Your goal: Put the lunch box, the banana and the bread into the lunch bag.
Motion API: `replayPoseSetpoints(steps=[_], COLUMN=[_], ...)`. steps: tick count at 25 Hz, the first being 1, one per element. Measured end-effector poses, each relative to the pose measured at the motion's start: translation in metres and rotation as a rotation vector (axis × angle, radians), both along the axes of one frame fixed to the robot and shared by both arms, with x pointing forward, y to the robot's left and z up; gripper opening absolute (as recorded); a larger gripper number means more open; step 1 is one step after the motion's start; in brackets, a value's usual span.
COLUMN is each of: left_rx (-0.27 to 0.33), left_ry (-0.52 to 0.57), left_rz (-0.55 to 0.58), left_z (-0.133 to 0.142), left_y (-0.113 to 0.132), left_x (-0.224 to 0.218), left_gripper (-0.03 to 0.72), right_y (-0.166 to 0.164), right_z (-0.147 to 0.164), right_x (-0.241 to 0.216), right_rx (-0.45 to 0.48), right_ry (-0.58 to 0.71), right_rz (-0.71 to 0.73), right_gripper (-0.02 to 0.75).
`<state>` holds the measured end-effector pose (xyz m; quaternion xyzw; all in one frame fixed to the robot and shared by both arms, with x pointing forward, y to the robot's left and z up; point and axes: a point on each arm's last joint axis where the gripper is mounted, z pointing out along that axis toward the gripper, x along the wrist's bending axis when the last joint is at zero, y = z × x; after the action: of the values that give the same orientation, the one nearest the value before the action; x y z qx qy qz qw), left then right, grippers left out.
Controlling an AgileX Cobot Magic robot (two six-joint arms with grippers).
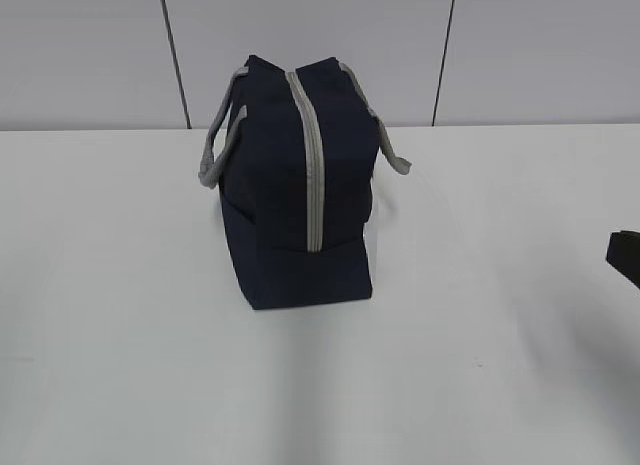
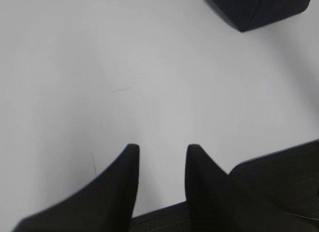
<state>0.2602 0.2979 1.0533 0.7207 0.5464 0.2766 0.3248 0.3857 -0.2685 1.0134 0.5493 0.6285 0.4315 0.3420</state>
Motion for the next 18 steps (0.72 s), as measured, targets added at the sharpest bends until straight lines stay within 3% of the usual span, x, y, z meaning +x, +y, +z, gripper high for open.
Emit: replayPoseSetpoints(steps=[2,5,9,13,18], left_rx=[0.0,0.0,0.0,0.0,0.0], left_ry=[0.0,0.0,0.0,0.0,-0.001], left_rz=[0.0,0.0,0.0,-0.001,-0.001], left_z=[0.0,0.0,0.0,0.0,0.0], left_y=[0.0,0.0,0.0,0.0,0.0], left_x=[0.0,0.0,0.0,0.0,0.0], left_gripper=[0.239,0.237,0.235,0.235,0.235], right_y=[-0.004,-0.007,-0.001,0.007,-0.003], right_z=[-0.002,0.004,0.029,0.064,0.08], right_x=[-0.001,-0.001,-0.005,-0.023,-0.063], right_rx=[-0.002,-0.074,-0.171,-0.158,-0.191], right_ry=[0.046,0.149,0.278,0.314,0.383], right_rz=[-0.053,-0.083,0.046,0.189,0.22], right_gripper=[0.417,0.417,0.417,0.417,0.417])
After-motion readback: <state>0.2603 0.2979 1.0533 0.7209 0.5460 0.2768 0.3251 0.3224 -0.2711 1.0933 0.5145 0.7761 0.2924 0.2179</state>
